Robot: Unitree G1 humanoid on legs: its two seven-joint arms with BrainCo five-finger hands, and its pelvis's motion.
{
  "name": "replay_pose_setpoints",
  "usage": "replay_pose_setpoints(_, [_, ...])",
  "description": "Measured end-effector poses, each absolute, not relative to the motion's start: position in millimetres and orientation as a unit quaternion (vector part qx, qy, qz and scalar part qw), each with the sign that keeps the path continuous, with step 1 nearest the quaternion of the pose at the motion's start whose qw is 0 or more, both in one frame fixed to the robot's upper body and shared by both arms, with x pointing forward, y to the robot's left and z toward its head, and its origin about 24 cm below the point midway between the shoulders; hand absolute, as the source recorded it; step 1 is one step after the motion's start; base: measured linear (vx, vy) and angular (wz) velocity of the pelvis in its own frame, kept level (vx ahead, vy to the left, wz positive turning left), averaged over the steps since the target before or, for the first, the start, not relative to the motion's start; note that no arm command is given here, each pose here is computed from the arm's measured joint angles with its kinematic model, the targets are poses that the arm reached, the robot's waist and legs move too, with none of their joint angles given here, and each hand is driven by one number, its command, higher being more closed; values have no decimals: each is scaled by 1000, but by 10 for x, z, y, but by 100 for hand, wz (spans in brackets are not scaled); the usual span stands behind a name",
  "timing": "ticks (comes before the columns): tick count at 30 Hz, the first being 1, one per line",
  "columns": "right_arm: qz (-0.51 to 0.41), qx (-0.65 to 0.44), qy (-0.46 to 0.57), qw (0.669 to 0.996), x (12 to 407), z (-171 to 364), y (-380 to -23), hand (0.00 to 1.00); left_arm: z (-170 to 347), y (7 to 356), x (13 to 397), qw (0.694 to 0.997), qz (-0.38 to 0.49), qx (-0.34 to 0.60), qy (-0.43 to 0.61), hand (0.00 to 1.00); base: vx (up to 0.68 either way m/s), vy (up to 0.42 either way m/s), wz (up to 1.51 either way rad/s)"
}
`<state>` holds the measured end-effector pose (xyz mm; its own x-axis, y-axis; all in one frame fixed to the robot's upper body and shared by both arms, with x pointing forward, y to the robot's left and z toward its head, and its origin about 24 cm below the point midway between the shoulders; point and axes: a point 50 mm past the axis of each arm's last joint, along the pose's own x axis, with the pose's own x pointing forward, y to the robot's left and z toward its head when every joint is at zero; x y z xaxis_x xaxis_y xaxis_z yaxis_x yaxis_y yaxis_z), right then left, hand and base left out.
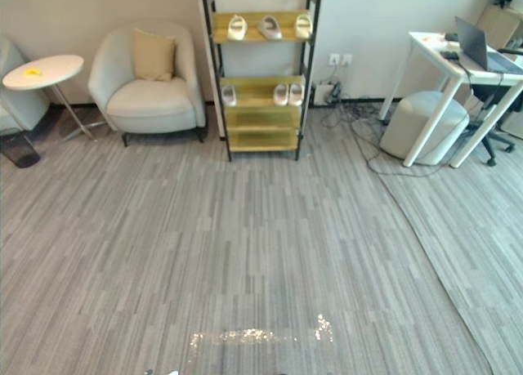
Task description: Organize the slippers on the shoe rack
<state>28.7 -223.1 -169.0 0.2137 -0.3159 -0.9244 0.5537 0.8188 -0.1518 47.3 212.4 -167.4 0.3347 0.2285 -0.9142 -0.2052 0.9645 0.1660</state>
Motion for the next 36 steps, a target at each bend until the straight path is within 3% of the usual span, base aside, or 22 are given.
replay_pose_setpoints(9, [-275,109,540,788,536,-1671,-2236,0,-1666,2143,570,823,126,19,553,0,46,10,4])
replay_pose_setpoints(29, [-266,106,531,797,625,-1656,-2224,0,-1659,2155,619,826,131,18,549,0,-2,-4,2])
replay_pose_setpoints(36, [-262,125,489,823,848,-1598,-2133,0,-1533,2215,944,859,173,-16,482,0,48,-52,0])
